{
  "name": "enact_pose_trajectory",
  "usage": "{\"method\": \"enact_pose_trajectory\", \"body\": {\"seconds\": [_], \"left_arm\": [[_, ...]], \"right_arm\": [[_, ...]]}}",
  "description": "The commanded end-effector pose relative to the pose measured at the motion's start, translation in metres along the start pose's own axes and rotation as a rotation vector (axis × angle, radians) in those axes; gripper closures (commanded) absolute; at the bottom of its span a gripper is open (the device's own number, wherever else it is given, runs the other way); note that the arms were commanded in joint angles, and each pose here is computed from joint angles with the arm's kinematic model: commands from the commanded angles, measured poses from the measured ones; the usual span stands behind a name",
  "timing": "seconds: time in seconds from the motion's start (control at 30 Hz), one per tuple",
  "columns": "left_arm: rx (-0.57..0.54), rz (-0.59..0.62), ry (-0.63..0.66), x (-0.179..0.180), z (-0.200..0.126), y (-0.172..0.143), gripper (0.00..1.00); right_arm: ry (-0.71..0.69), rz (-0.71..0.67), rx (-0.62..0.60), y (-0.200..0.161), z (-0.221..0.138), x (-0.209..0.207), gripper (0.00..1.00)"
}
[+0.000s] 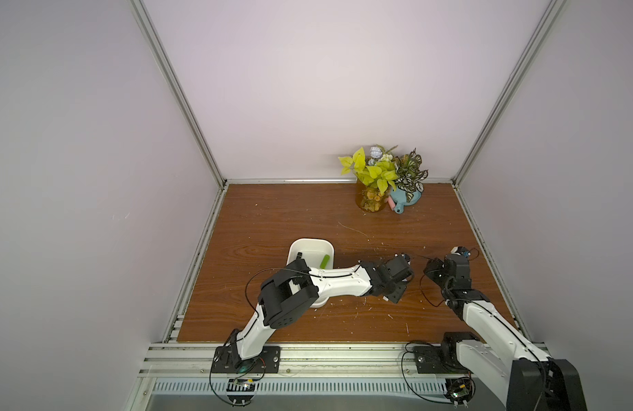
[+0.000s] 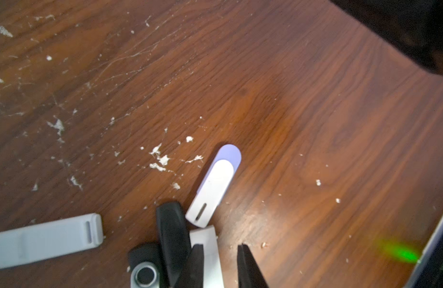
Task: Put the usb flash drive into the storage box
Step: Pick up the USB flash from the center of the board.
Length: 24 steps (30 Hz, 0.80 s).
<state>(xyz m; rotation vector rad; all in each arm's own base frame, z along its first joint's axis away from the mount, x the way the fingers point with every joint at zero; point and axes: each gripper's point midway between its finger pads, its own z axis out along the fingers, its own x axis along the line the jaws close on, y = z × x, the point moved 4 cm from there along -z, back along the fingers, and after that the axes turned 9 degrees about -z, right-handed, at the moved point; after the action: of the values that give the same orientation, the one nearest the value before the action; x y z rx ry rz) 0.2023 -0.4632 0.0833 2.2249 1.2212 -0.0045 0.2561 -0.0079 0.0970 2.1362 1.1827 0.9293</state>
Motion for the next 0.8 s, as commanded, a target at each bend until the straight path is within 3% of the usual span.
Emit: {"method": "enact_pose_trajectory", "body": {"seconds": [0.0,0.77], "left_arm": [[0.010,0.012,0.069,0.007,-0.001,0.000,0.76],[0.041,0.022,0.252,0.038,0.016,-0.015,0.76]], "right_arm": [[0.029,-0.007,-0.006,0.001,0.002,0.004,0.54],[0.031,-0.001,0.000,0.000,0.004,0.003,0.54]]}}
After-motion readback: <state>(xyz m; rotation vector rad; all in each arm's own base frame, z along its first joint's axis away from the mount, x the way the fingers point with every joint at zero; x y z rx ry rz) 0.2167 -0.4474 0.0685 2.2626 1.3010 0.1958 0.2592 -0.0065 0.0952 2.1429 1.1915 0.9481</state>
